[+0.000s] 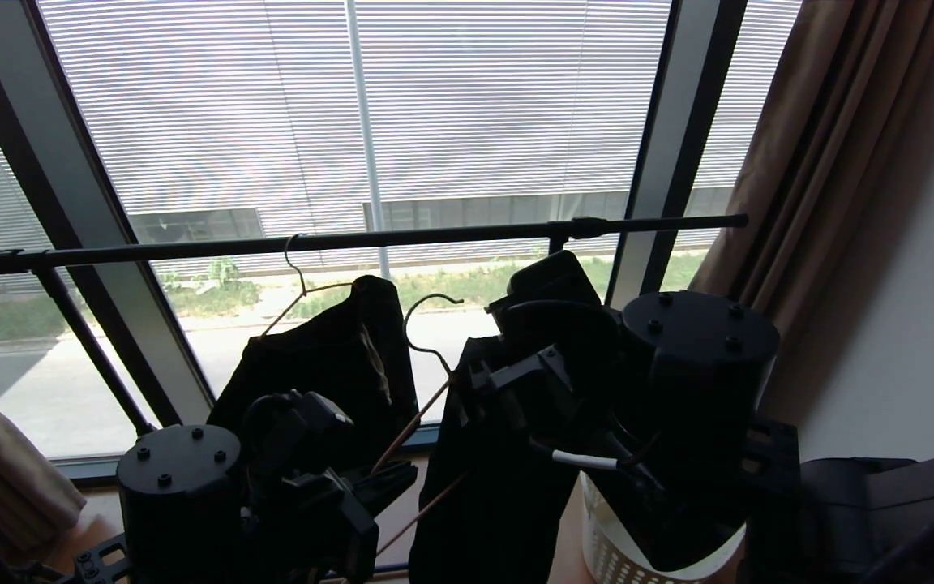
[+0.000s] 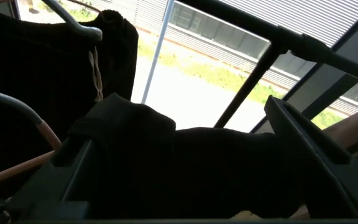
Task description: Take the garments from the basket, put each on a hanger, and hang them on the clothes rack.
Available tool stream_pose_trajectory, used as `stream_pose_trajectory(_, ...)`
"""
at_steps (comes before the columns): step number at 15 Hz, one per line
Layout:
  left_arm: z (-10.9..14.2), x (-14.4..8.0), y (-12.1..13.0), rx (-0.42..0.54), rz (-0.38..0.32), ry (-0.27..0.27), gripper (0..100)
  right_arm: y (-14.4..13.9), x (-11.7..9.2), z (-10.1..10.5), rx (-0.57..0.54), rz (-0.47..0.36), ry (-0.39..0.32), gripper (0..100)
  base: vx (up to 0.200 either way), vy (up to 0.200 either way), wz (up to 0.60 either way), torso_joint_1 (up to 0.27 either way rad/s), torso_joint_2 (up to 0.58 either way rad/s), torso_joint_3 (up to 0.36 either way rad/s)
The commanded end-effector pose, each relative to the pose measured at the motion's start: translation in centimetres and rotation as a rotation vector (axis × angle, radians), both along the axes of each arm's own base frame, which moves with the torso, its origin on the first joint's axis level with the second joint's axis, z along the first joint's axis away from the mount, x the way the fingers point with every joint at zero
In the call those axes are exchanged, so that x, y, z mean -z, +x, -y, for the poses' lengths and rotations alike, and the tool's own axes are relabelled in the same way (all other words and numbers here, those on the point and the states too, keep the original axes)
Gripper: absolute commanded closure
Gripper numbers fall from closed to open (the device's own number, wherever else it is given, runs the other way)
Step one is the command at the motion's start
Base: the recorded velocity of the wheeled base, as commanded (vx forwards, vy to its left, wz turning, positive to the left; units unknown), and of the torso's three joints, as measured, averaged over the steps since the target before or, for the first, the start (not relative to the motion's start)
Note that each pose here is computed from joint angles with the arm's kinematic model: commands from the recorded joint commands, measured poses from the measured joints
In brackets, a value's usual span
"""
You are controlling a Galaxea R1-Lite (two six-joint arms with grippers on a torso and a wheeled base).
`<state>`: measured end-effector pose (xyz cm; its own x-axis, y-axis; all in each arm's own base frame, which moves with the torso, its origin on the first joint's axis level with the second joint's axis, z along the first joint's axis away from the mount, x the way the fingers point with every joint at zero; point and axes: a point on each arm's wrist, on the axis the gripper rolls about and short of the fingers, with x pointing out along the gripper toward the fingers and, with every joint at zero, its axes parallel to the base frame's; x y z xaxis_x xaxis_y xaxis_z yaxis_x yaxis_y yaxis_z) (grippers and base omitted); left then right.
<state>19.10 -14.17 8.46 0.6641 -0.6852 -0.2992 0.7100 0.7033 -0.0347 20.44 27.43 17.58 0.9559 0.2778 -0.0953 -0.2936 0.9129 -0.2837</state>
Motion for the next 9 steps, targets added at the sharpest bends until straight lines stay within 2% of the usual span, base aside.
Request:
stream_pose_trajectory(1,-0.2,-0.1,0.2,-0.013,0.006,-0.003,100,-0.1,-0.1,0.1,0.000,0.002,0.002,0,0.000,0.000,0.00,0.000,0.00,0.000)
stream_pose_trajectory(8,-0.6,-0.3,0.8,-0.041,0.013,-0.009,100,-0.5,0.1,0.6,-0.002,-0.004,-0.008,0,0.000,0.000,0.00,0.000,0.00,0.000)
stream_pose_trajectory(9,-0.6,-0.1,0.7,-0.038,0.007,-0.004,100,-0.5,-0.8,0.6,-0.002,0.013,0.013,0,0.000,0.000,0.00,0.000,0.00,0.000)
